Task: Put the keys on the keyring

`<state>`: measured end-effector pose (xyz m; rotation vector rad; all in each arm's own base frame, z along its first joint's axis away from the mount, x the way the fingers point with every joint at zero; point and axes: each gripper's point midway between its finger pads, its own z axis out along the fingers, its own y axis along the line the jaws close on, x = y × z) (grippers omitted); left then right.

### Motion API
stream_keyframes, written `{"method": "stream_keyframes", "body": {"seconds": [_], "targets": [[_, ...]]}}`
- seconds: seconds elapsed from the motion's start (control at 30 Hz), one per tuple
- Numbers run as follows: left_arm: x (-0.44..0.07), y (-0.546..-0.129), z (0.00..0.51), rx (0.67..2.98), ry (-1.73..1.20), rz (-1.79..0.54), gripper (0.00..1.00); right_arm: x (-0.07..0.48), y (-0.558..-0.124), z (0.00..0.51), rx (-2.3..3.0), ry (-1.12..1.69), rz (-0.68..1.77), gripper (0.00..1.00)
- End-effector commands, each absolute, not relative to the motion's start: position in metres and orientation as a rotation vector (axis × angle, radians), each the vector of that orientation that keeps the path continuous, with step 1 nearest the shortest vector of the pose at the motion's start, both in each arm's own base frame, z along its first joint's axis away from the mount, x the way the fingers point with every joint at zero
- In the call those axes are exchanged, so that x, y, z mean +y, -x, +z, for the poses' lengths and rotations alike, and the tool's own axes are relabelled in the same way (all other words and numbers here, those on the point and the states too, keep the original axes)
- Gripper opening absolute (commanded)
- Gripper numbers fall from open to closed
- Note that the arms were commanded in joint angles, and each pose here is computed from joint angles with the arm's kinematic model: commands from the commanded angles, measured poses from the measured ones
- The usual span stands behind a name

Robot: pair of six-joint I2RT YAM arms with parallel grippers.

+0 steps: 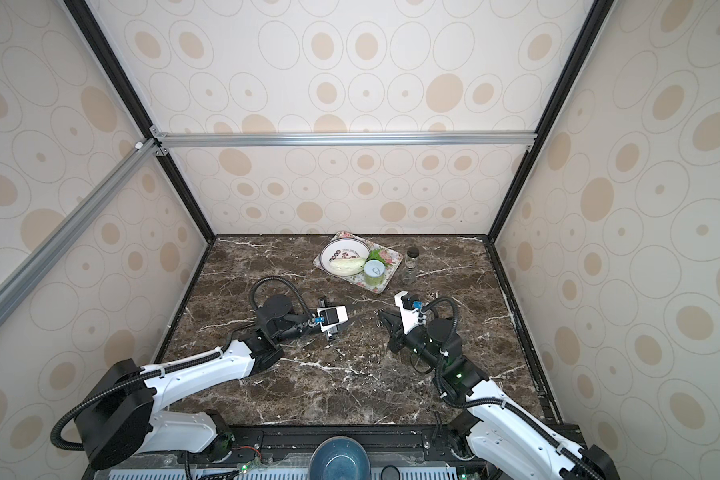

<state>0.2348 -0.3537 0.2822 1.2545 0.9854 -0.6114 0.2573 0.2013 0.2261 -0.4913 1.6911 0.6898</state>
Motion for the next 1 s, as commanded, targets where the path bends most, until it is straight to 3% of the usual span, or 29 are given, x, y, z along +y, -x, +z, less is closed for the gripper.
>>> {"method": "stream_keyframes", "body": {"seconds": [0.0, 0.63, 0.97], "targets": [[-0.357, -0.233, 0.281, 1.008, -1.312, -0.610, 0.27, 0.202, -0.257, 0.235, 1.657, 0.500, 0.680, 0.00], [-0.379, -0.255, 0.257, 1.197, -1.398, -0.651, 0.28, 0.214, -0.259, 0.228, 1.673, 0.558, 0.609, 0.00], [-0.381, -0.265, 0.240, 1.273, -1.443, -0.609, 0.24, 0.217, -0.259, 0.230, 1.671, 0.569, 0.608, 0.00]]}}
